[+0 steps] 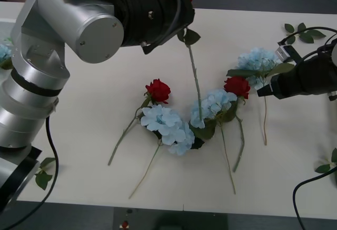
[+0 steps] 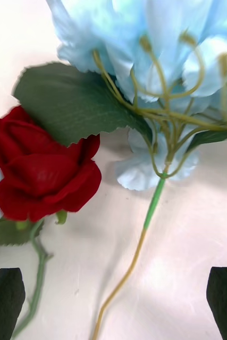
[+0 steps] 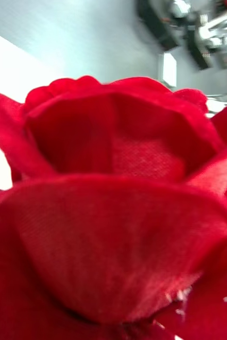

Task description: Put the red flowers into the right box and the blue flowers into the left box

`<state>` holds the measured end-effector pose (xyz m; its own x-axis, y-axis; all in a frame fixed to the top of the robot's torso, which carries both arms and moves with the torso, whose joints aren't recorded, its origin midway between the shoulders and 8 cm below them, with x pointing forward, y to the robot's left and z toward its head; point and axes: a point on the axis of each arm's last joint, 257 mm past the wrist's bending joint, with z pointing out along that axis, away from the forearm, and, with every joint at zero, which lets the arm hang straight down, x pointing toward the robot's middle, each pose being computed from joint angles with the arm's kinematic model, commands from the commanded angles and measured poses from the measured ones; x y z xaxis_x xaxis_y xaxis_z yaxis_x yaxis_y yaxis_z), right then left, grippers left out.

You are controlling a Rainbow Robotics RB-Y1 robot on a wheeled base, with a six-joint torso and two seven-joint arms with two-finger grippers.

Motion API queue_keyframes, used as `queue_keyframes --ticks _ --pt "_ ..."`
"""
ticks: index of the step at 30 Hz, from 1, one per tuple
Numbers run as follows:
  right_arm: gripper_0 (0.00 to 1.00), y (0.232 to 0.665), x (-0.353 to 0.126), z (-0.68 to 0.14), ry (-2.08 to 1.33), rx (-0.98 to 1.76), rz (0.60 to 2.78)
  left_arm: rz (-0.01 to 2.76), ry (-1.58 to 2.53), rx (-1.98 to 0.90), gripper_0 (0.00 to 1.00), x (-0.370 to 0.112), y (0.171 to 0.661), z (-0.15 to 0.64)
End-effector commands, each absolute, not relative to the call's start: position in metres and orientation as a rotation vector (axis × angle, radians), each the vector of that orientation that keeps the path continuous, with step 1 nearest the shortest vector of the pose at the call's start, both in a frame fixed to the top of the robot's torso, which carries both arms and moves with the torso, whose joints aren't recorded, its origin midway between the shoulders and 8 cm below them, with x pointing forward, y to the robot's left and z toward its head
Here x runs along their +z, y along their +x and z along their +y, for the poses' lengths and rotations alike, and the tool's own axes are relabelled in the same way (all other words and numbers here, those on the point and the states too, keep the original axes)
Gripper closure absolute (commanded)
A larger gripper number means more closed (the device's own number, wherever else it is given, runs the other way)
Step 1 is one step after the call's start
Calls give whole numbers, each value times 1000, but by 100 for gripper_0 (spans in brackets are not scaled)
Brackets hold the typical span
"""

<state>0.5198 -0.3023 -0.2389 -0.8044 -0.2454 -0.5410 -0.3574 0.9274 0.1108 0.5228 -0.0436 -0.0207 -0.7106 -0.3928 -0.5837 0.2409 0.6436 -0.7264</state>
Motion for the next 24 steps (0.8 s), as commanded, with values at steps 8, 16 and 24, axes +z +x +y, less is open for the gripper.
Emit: queue_keyframes --ticks 8,16,24 --pt "0 486 -144 -294 -877 405 2248 1944 -64 -1363 100 32 486 -158" --pt "0 454 -109 -272 -1009 603 2089 1873 -17 -1339 100 44 491 -171" --pt "0 442 -74 -253 -962 793 1982 1860 -11 -1321 100 45 493 -170"
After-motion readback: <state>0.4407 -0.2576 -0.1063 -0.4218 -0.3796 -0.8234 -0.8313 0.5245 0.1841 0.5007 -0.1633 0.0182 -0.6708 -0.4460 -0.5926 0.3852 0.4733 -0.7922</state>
